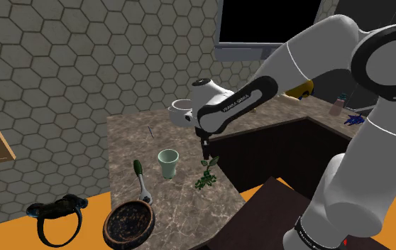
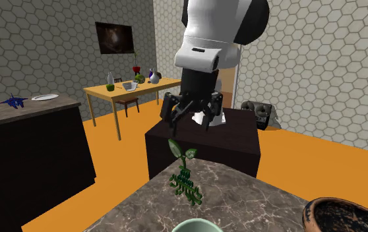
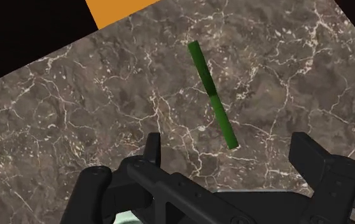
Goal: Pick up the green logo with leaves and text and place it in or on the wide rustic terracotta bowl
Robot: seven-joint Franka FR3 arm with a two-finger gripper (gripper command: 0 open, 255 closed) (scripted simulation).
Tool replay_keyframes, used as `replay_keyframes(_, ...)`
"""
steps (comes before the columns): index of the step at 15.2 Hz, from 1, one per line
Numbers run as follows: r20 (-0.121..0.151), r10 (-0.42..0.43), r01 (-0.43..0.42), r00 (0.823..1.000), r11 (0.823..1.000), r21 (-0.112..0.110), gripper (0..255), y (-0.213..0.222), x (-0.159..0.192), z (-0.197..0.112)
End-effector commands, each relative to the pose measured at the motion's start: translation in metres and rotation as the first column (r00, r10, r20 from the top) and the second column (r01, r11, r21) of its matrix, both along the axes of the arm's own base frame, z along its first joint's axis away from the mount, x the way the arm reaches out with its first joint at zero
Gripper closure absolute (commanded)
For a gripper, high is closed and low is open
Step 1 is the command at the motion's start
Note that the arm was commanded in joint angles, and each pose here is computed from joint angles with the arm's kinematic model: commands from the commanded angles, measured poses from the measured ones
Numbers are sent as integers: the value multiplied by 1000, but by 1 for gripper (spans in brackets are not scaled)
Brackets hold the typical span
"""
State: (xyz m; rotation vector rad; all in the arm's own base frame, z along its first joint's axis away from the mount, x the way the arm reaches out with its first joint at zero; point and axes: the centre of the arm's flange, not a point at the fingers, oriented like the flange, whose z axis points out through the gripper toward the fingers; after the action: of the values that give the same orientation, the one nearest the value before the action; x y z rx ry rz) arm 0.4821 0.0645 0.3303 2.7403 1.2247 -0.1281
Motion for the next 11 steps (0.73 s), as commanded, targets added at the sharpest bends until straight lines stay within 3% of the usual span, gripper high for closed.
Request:
replay_keyframes(1,-22,67,-67,997,998,-6,0,6,5,-25)
replay_keyframes(6,-78,226,-228,971,973,-17,0,29,14,-89)
replay_keyframes(11,-135,378,-383,916,923,-19,0,51,17,-154)
